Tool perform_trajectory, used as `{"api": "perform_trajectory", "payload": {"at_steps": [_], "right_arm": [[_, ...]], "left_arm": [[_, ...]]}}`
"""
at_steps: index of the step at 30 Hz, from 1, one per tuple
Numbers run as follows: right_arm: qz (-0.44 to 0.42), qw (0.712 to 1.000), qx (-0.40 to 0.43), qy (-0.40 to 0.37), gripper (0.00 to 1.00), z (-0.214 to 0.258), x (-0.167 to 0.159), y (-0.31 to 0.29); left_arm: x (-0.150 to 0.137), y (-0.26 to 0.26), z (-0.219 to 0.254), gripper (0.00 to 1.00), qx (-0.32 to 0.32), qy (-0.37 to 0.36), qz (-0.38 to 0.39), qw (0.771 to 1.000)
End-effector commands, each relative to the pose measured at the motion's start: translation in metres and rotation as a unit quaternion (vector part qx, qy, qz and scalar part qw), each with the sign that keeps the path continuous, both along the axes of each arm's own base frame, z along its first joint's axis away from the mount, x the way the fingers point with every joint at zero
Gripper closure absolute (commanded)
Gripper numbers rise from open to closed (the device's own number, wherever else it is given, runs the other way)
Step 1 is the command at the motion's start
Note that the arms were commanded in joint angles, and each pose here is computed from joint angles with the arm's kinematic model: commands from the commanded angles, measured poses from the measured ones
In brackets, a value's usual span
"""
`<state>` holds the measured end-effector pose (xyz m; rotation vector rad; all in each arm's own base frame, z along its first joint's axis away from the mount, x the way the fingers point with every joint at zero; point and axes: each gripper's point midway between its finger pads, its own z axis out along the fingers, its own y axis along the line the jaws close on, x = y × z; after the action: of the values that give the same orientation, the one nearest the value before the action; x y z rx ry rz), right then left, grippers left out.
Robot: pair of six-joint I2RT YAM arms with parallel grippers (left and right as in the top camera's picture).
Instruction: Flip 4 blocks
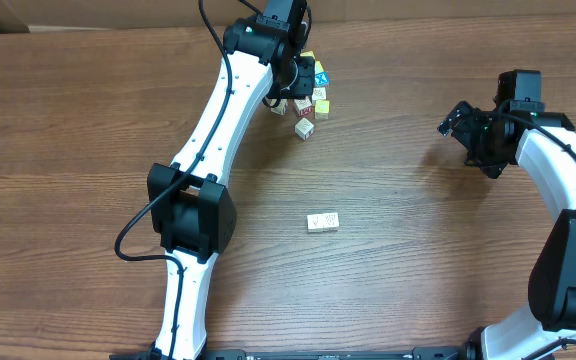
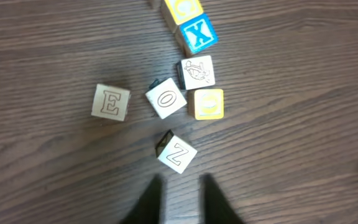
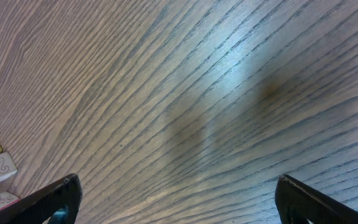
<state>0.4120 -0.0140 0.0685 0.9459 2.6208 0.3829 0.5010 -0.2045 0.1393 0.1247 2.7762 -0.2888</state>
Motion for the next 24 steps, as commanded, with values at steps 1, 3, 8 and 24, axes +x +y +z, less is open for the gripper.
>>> {"api": "perform_trajectory", "payload": {"at_steps": [1,3,8,24], "right_arm": [[0.004,1.000,0.001,-0.010,0.00,0.006,0.006,0.001],[0.004,1.000,0.001,-0.010,0.00,0.006,0.006,0.001],[0.004,1.000,0.001,-0.010,0.00,0.006,0.006,0.001],[0.004,1.000,0.001,-0.010,0.00,0.006,0.006,0.001]], "left_arm": [[0.001,0.000,0.000,0.96,0.011,-0.004,-0.002,1.000],[0.001,0.000,0.000,0.96,0.015,-0.007,-0.015,1.000],[0.010,-0.004,0.004,0.89,0.011,-0.030,-0.025,0.999],[0.010,-0.013,-0.002,0.49,0.013,-0.037,-0.049,0.998]]}}
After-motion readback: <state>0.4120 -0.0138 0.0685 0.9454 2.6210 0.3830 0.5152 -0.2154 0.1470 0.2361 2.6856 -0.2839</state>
